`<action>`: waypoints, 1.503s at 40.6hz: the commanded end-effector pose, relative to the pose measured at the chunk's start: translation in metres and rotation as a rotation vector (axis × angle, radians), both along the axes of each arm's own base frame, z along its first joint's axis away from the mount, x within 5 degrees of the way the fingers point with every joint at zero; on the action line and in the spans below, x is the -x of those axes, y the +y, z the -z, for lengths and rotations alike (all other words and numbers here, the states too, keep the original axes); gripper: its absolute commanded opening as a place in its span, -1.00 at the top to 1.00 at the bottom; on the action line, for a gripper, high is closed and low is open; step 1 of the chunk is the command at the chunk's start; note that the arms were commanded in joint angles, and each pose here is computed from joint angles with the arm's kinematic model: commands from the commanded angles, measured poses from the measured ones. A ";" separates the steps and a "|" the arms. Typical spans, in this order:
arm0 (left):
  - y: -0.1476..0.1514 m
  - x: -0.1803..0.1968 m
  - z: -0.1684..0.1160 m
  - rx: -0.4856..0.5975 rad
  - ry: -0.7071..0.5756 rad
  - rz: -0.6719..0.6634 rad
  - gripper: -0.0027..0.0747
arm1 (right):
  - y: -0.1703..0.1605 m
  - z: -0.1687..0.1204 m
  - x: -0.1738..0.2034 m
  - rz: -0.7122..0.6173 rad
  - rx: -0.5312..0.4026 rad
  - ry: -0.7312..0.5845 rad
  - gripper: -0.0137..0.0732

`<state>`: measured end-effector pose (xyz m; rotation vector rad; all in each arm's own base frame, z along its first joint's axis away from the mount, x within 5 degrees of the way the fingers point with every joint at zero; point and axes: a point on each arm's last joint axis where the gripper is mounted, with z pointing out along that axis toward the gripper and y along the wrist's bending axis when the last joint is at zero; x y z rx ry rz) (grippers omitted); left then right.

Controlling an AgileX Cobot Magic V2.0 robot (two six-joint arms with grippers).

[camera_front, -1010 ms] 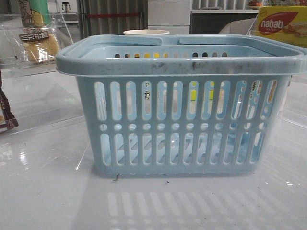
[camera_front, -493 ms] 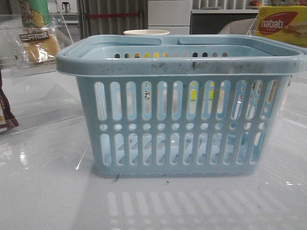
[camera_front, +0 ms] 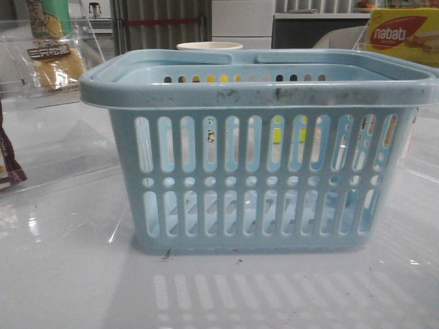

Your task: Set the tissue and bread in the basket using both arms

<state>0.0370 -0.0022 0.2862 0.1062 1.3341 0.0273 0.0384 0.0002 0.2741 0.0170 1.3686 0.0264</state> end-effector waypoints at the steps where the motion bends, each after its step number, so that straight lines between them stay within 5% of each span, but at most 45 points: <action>1: 0.000 0.006 -0.046 0.004 -0.060 0.006 0.69 | 0.000 -0.046 0.012 0.003 0.002 -0.103 0.56; 14: -0.002 -0.021 -0.105 0.007 0.200 0.008 0.69 | 0.000 -0.099 -0.010 -0.001 0.004 0.179 0.56; 27: -0.006 -0.068 -0.074 0.012 0.496 0.018 0.69 | 0.000 -0.074 -0.057 -0.004 0.004 0.522 0.56; 38: -0.008 -0.097 -0.058 0.003 0.637 0.015 0.69 | 0.000 -0.059 -0.082 -0.005 0.004 0.669 0.55; 43: -0.009 -0.105 -0.053 0.000 0.673 0.014 0.49 | 0.000 -0.053 -0.091 -0.005 0.004 0.716 0.26; 50: -0.009 -0.111 -0.050 -0.001 0.692 0.013 -0.27 | 0.000 -0.047 -0.102 -0.004 0.005 0.759 -0.49; 61: -0.010 -0.115 -0.046 -0.002 0.714 0.013 -0.23 | -0.007 -0.051 -0.142 0.037 -0.017 0.829 -0.51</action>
